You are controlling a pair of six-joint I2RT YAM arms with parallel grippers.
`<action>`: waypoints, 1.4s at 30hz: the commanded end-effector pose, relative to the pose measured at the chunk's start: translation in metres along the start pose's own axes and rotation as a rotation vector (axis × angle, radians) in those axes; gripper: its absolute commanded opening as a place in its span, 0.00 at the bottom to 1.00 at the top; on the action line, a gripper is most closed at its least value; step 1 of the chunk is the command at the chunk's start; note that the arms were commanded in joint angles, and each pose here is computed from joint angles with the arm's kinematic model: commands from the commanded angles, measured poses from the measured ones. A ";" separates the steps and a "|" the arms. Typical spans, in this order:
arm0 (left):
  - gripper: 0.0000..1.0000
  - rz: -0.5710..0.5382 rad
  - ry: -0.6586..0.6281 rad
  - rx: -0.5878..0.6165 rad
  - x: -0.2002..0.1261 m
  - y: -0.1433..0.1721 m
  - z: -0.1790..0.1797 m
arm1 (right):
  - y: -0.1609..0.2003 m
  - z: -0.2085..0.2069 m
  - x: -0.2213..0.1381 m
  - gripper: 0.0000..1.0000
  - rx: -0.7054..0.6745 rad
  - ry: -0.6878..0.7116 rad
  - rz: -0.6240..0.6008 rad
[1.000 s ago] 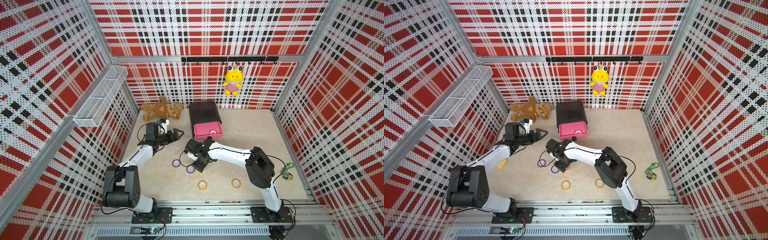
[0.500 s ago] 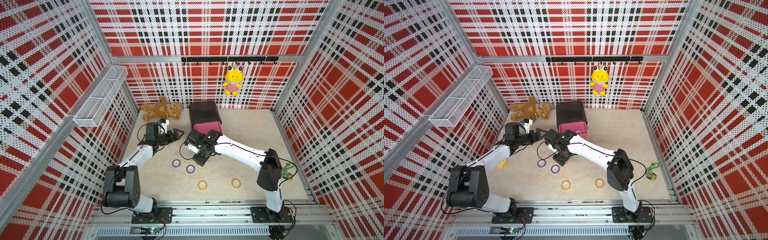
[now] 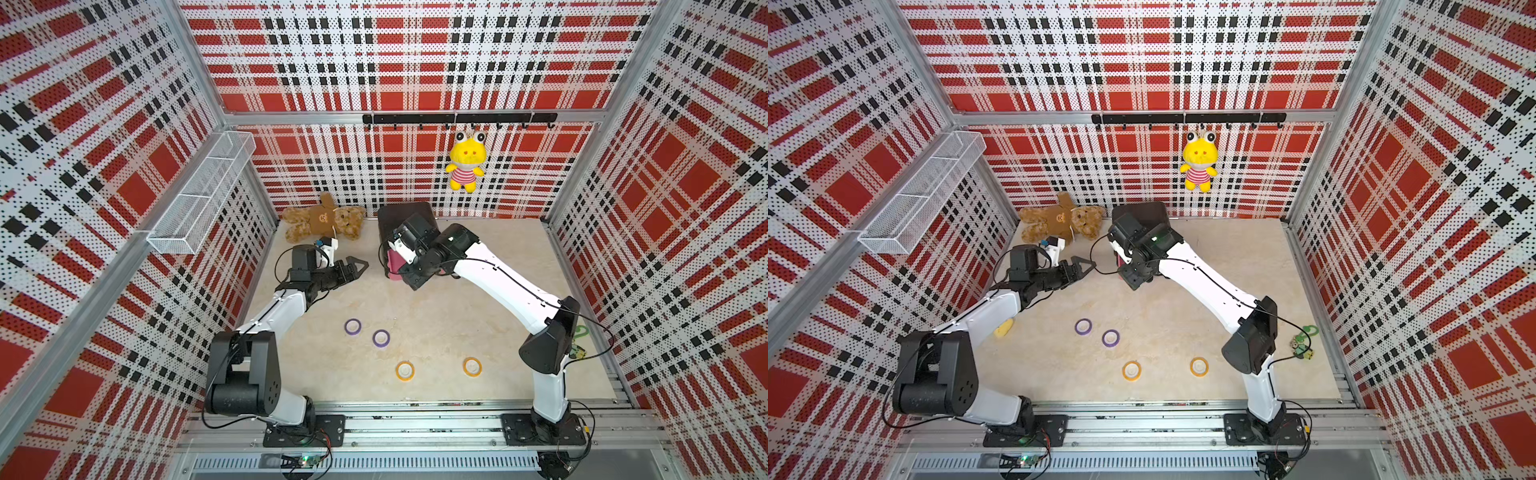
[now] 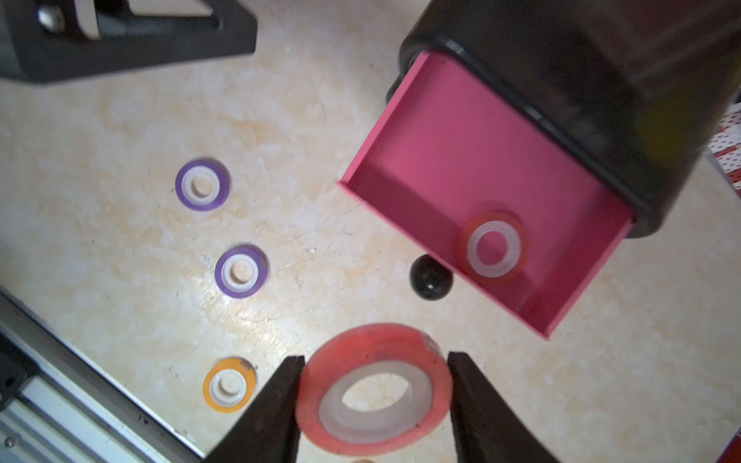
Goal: Place the transparent tape into the drawer according to color
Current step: Pick up the tape at the center of the board, then place the tape in the drawer.
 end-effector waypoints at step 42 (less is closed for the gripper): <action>0.90 0.012 0.035 0.039 0.005 0.004 -0.012 | -0.007 -0.068 0.088 0.65 0.174 0.087 0.000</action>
Point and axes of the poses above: each gripper's point midway between its finger pads, its own x axis out along the fingers, its own z axis along the line the jaws close on, y = z × x, the point moved 7 cm from there along -x, back along the fingers, and after that the axes turned 12 degrees about -x, right-handed, at the moved point
